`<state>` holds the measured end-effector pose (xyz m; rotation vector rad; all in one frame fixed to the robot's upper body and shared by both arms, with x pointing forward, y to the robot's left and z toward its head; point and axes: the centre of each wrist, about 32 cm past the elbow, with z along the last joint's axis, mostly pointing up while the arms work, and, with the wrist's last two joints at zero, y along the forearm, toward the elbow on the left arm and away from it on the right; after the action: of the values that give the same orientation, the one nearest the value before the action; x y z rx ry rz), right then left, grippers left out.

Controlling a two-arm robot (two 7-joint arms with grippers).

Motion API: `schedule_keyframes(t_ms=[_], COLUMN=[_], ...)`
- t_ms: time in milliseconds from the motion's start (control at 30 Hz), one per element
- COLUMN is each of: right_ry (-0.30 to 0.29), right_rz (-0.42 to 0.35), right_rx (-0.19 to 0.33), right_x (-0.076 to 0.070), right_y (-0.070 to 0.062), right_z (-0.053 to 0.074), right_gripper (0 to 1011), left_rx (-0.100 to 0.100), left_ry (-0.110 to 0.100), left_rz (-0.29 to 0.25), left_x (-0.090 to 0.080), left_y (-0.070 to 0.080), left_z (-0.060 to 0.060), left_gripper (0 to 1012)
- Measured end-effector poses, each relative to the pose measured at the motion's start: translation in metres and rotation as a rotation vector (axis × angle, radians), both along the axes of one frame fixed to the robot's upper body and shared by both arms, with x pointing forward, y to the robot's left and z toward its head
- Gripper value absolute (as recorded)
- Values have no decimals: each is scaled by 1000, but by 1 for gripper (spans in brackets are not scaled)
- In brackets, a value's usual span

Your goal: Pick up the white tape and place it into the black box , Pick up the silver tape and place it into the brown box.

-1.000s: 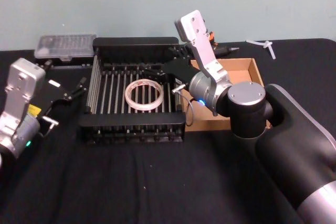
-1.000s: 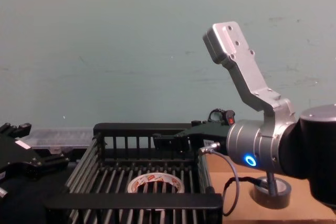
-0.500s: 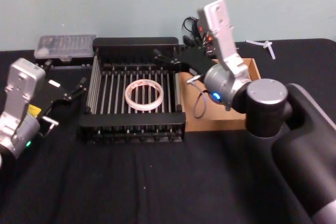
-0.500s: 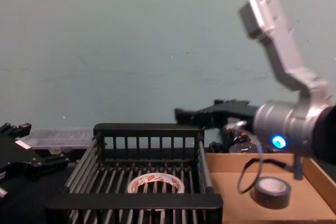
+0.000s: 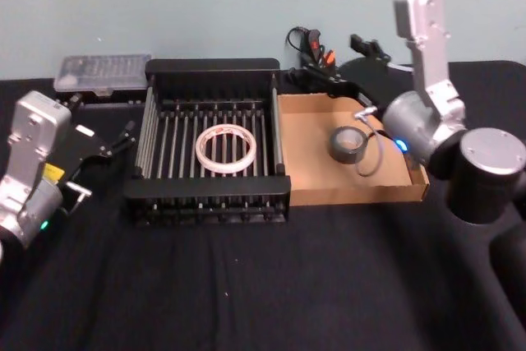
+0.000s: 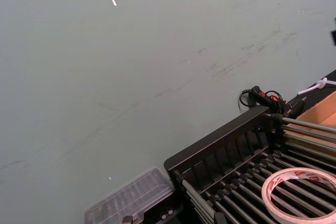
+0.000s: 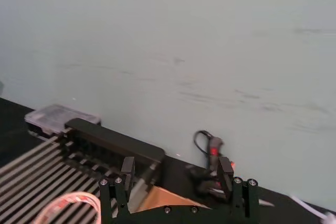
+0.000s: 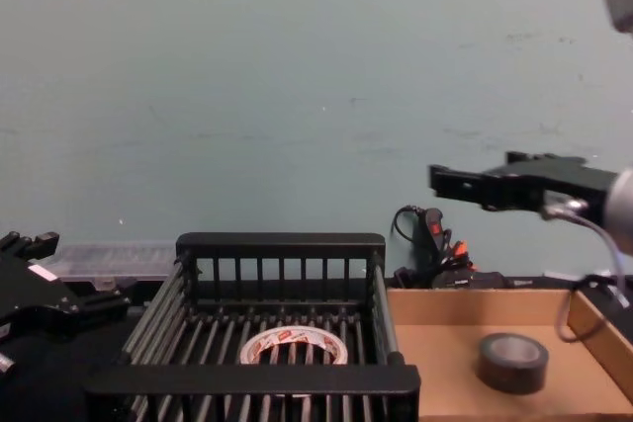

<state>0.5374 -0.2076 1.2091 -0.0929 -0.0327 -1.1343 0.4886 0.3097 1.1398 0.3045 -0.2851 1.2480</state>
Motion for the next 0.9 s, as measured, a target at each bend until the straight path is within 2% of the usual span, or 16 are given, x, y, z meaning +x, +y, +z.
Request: schedule_keyframes(t_ms=[167, 433, 567, 633, 900], right_ry=[12, 56, 70, 85, 118], right_rz=[-35, -74, -83, -89, -106], right_rx=[-19, -49, -60, -71, -85], right_x=[-7, -14, -17, -19, -23], right_y=[-18, -34, -36, -38, -38], right_z=[-9, -28, -36, -45, -58], right_gripper=[1002, 1002, 1002, 1002, 1002], left_rx=[0, 0, 0, 0, 0], left_ry=[0, 0, 0, 0, 0], left_rz=[0, 0, 0, 0, 0], left_x=[0, 0, 0, 0, 0], left_y=[0, 0, 0, 0, 0], left_z=[0, 0, 0, 0, 0], left_gripper=[1001, 1001, 1001, 1001, 1001])
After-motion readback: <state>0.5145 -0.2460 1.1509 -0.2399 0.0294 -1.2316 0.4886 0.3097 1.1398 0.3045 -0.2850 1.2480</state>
